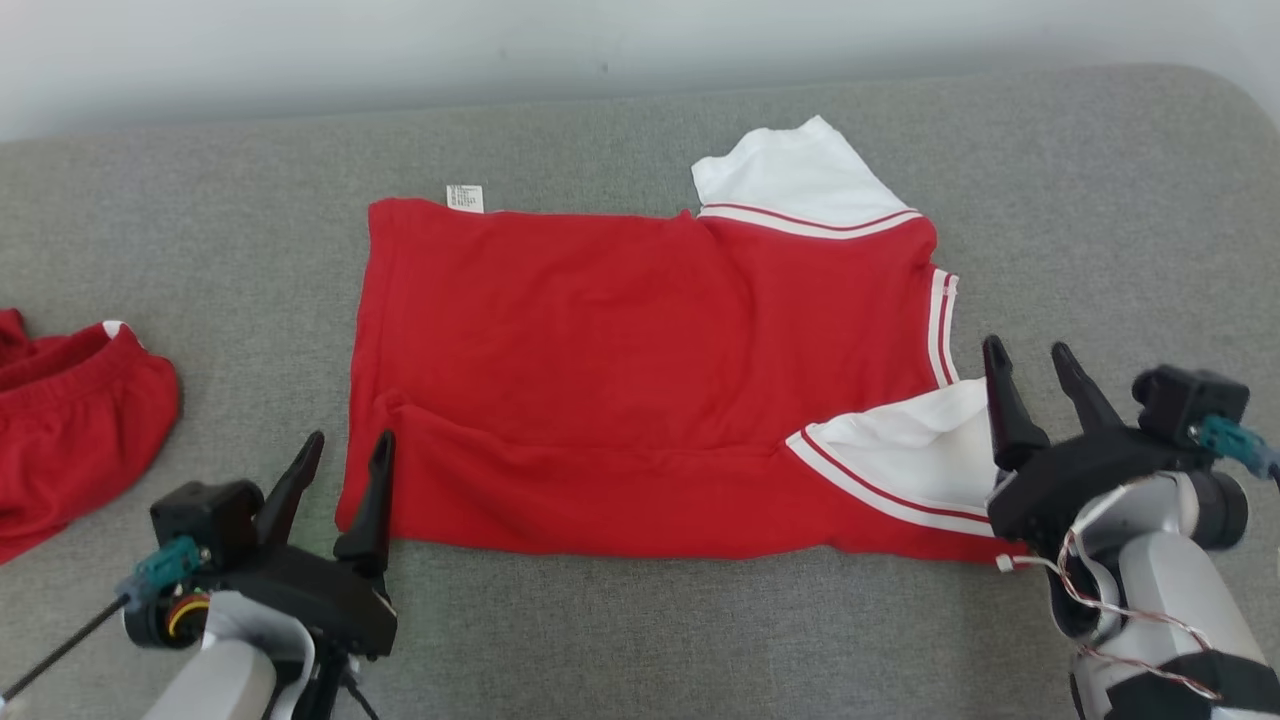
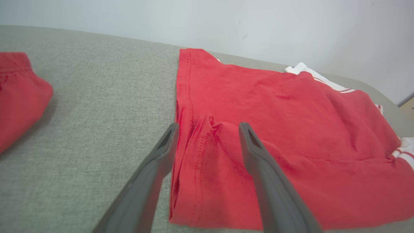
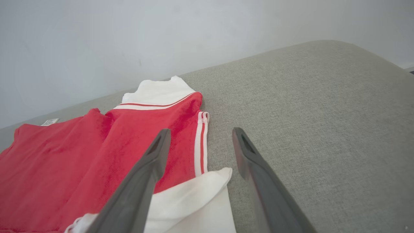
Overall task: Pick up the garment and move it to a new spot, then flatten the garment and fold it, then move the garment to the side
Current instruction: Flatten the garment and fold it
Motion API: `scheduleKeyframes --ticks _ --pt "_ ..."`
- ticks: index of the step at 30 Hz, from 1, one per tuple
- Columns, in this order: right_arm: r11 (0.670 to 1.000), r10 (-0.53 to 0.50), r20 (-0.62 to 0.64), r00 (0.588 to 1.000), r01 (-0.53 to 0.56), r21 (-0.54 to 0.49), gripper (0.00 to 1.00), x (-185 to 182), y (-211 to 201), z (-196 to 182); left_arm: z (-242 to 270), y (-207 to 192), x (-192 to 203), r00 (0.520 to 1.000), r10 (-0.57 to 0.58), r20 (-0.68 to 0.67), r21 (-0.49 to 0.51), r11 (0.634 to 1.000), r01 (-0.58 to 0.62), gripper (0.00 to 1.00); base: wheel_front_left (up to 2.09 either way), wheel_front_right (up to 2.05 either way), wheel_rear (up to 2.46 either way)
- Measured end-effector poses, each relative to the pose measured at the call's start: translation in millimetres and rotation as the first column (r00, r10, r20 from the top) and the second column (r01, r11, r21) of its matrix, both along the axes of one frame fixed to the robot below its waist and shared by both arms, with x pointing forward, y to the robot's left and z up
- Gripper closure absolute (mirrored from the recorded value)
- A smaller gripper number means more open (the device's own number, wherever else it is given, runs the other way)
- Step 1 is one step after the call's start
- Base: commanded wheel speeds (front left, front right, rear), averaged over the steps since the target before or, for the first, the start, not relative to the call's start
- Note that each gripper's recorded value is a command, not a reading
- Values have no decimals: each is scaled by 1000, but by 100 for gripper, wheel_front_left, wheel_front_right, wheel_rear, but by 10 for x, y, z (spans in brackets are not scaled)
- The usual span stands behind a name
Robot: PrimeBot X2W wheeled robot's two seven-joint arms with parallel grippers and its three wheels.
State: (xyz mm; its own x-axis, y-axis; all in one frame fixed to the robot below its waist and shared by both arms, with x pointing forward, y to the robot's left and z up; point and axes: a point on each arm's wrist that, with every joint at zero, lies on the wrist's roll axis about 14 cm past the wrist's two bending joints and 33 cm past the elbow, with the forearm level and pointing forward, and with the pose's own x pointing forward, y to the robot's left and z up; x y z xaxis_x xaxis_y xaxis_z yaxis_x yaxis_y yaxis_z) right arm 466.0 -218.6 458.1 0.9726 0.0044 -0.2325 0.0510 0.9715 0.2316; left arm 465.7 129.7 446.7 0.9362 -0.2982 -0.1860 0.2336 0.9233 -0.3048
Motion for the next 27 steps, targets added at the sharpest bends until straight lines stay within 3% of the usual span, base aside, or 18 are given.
scheduleKeyframes --ticks 13,27 --pt "1000 4 -96 995 -5 -11 0 -692 -91 -363 -228 258 -531 994 89 -64 2 996 -89 0 0 0 0" --pt "1000 16 -195 981 -19 -14 0 -841 8 -598 -239 164 -307 996 47 -74 21 999 -46 0 0 0 0"
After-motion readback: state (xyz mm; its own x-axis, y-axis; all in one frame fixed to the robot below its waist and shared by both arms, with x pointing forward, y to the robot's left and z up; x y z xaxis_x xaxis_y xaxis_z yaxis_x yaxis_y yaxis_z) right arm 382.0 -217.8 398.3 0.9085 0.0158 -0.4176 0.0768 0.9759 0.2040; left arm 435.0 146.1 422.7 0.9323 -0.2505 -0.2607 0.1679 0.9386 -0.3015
